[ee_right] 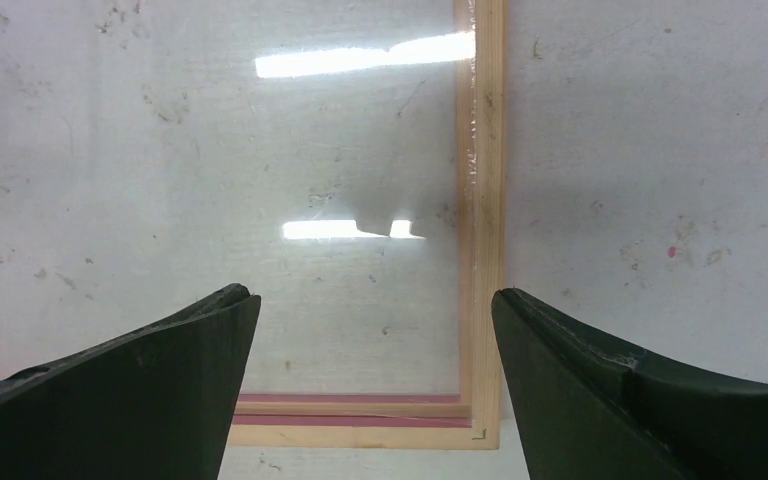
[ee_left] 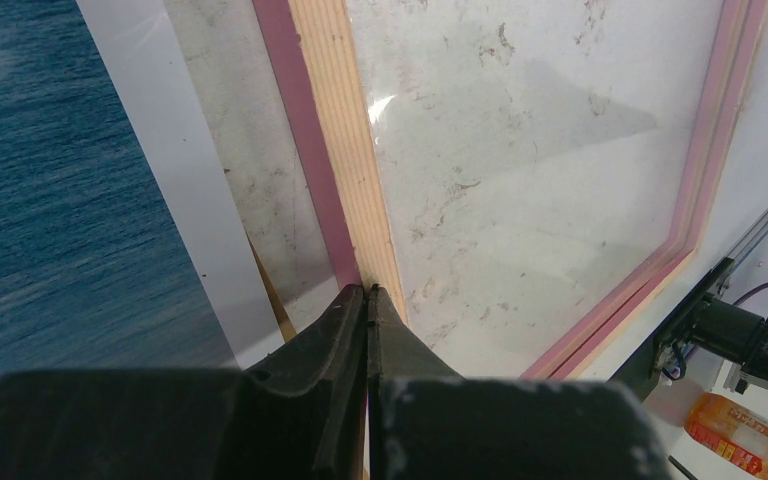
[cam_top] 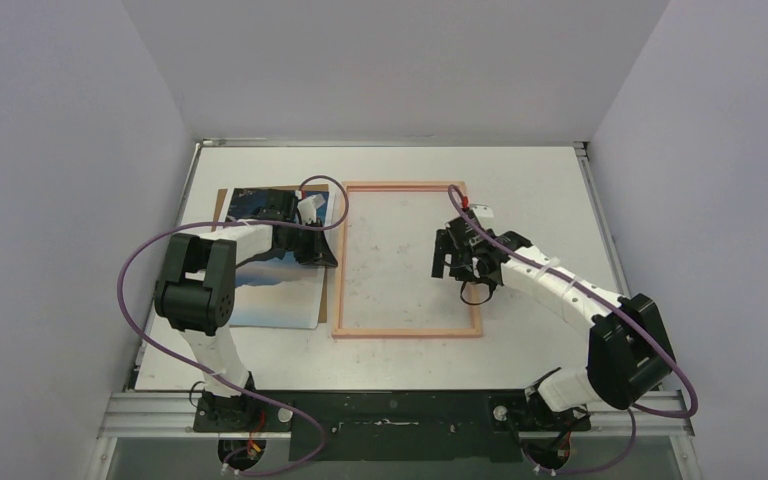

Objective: Put the photo into the frame
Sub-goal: Place the photo frame item in the photo frame.

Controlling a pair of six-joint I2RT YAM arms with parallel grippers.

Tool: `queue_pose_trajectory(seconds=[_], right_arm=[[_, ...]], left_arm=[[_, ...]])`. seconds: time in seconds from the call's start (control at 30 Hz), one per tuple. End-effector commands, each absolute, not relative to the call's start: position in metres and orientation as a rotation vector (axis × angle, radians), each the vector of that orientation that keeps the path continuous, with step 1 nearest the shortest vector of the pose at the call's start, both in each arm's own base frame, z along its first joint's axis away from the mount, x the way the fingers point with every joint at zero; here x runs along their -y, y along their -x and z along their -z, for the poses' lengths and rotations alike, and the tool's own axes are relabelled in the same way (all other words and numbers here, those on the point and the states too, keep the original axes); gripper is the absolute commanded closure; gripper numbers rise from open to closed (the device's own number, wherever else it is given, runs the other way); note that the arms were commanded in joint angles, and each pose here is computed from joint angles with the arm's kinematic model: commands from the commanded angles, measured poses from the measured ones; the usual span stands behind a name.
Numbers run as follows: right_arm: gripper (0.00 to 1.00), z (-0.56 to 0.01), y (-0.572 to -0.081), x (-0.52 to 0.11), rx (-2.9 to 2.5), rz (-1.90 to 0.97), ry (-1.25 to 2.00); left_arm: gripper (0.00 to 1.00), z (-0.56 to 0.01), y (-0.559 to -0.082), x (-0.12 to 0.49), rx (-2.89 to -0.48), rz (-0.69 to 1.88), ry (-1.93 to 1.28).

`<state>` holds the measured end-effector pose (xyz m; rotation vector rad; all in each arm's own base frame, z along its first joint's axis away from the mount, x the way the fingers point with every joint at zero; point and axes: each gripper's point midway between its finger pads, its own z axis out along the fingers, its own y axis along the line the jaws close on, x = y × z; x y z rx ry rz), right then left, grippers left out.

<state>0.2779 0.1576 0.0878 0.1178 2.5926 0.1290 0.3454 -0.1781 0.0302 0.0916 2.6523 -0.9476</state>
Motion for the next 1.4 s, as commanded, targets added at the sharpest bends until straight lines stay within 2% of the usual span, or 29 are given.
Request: queue_pose_trajectory(seconds=[0.0, 0.37, 0.5, 0.9, 1.37], right_arm=[[0.10, -0.100, -0.287, -0.149, -2.551, -0.036, -0.090], [0.10, -0.104, -0.294, -0.163, -2.508, -0.165, -0.102], [0.07, -0.099, -0.304, -0.161, -2.495, -0.176, -0.126], [0.09, -0.083, -0.342, -0.153, -2.474, -0.216, -0.167], [0.07, -0.054, -0.346, -0.154, -2.530, -0.236, -0.171]], left_arm=[[1.00, -0.022, -0.344, 0.175, -2.681, 0.914, -0.102], [1.00, -0.022, -0.343, 0.175, -2.684, 0.913, -0.102], [1.00, -0.023, -0.344, 0.175, -2.681, 0.912, -0.099], [1.00, -0.022, -0.346, 0.173, -2.684, 0.909, -0.096], [1.00, -0.022, -0.349, 0.172, -2.683, 0.904, -0.096]])
